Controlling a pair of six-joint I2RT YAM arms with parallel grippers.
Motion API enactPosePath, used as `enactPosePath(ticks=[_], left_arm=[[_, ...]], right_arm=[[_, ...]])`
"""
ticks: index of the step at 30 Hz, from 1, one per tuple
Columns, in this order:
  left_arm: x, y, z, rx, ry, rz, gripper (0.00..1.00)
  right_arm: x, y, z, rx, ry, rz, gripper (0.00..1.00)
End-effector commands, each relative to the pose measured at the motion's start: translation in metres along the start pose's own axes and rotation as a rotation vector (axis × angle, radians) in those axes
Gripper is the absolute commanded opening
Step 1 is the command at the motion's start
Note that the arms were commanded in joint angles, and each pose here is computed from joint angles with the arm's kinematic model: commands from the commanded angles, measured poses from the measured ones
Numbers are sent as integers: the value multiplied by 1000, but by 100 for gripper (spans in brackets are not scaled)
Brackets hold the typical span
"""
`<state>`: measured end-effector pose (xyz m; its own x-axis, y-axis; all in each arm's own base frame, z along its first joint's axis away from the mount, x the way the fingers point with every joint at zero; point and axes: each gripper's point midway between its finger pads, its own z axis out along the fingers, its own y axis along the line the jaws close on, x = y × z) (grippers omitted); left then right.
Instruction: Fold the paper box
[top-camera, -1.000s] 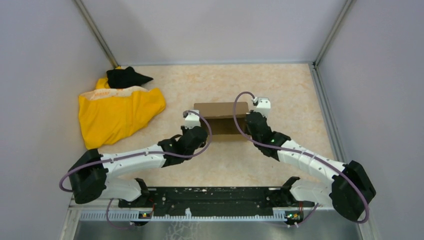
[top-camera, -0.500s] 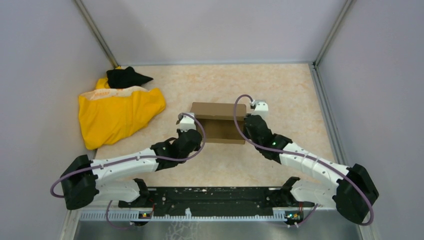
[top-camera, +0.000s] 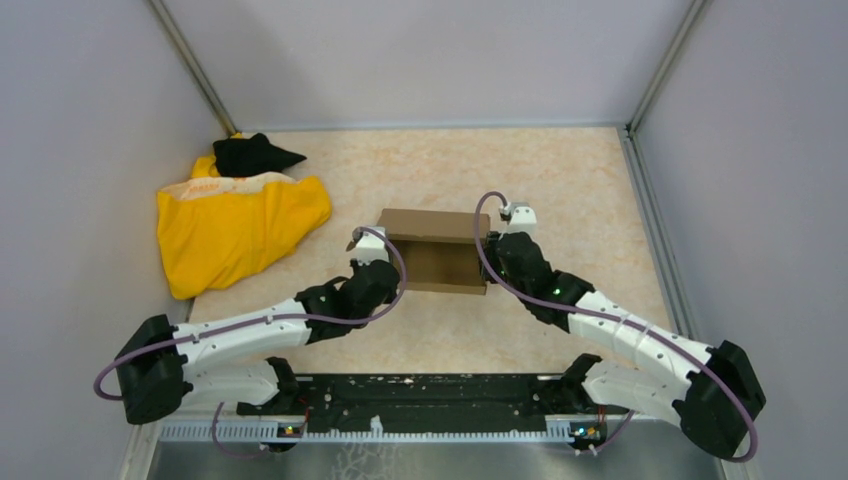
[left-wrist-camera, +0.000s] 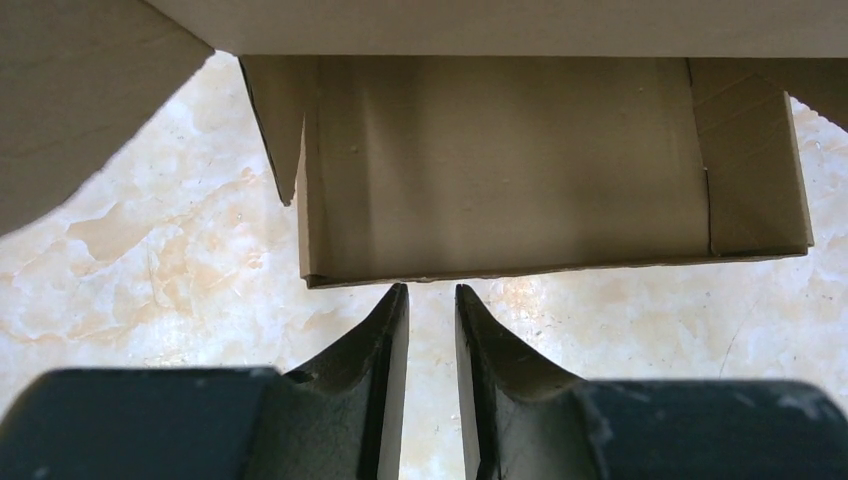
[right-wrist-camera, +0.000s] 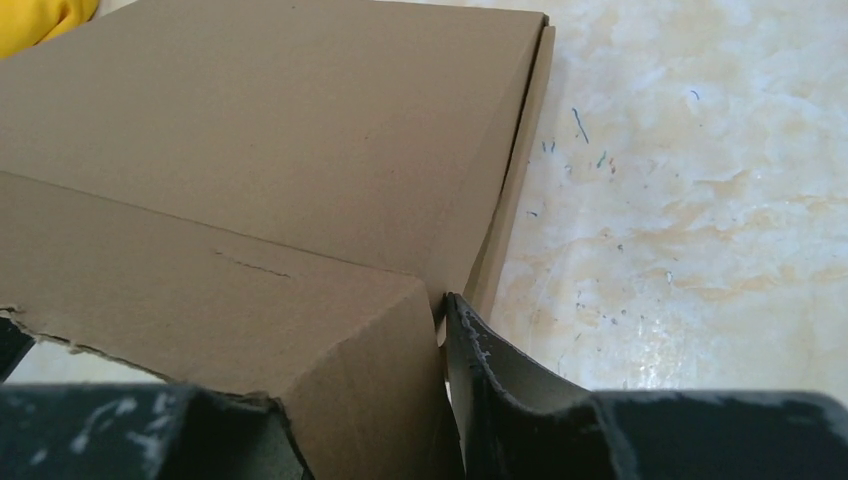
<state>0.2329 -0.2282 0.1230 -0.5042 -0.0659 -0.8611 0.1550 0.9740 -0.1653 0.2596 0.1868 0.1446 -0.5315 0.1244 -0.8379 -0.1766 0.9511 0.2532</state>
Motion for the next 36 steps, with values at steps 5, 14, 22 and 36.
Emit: enactPosePath(ticks=[5, 14, 22, 36], left_arm=[[6, 4, -5, 4, 16, 0, 32], [32, 11, -7, -14, 111, 3, 33], [54, 22, -20, 4, 179, -70, 36], [42, 26, -50, 76, 171, -182, 36]], right_arm=[[10, 13, -11, -91, 35, 24, 32], [39, 3, -15, -99, 101, 23, 32], [67, 3, -26, -160, 178, 29, 33], [73, 38, -78, -448, 257, 47, 35]])
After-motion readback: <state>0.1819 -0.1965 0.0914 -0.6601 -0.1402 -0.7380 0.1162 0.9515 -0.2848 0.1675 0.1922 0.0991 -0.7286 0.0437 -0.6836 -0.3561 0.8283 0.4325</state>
